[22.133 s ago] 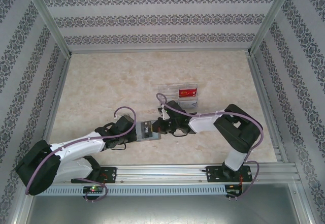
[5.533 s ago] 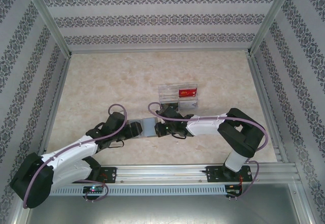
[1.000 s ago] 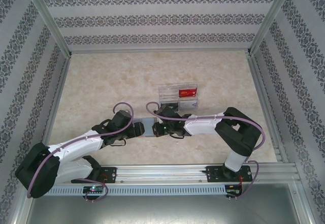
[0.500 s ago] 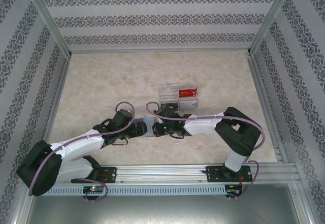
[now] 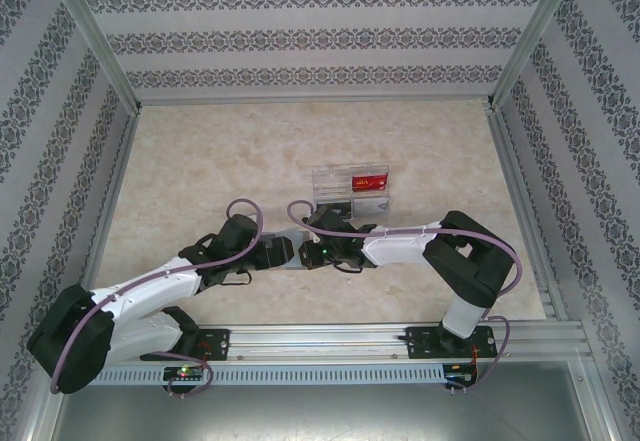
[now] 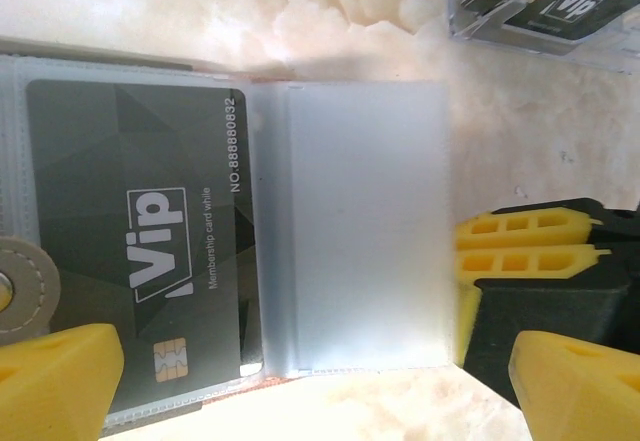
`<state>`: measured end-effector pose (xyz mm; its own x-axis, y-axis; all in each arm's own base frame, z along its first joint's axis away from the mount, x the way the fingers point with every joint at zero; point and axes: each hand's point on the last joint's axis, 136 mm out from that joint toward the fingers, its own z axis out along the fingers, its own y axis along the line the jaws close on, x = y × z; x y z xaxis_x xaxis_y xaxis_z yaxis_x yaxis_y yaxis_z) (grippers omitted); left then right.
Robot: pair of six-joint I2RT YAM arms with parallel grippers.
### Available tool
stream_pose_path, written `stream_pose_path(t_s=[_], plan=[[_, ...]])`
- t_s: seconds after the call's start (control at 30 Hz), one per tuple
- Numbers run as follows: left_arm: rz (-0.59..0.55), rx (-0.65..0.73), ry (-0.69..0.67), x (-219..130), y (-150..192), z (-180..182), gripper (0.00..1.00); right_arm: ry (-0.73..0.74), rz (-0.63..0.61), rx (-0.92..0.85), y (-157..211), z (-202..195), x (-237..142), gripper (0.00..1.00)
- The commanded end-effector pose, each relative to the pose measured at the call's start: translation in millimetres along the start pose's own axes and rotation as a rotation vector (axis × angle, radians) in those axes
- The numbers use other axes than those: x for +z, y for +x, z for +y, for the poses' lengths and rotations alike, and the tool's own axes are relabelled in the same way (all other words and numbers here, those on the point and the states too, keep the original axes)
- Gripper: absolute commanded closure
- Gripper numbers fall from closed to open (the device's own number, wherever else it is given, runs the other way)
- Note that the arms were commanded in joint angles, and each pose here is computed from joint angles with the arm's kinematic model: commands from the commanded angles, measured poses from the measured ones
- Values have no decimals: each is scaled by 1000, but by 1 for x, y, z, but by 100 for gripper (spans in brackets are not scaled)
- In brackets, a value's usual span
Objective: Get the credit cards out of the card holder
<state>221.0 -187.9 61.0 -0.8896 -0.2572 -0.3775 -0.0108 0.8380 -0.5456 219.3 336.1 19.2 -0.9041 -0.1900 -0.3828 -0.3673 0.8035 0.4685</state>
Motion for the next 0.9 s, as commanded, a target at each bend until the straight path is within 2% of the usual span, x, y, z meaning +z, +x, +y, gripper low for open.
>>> stream_pose_path(t_s=[0.0, 0.13, 0.33, 0.67, 0.77, 0.87], plan=[[-11, 36, -4, -8, -3, -4, 0, 18, -4, 6, 0, 1, -1, 79], [-26, 52, -33, -14, -6, -1, 1, 28, -40, 4, -7, 0, -13, 75], [-35, 79, -96, -17, -7, 13, 17, -6, -87, 4, -22, 15, -31, 75], [-33, 45, -173, -12, -8, 41, 70, -119, -59, 47, -34, 63, -16, 79], [-31, 13, -191, -10, -8, 52, 80, -136, -49, 84, -36, 67, -7, 81], [-14, -1, -188, -5, -4, 57, 84, -150, -29, 115, -36, 71, 2, 81]])
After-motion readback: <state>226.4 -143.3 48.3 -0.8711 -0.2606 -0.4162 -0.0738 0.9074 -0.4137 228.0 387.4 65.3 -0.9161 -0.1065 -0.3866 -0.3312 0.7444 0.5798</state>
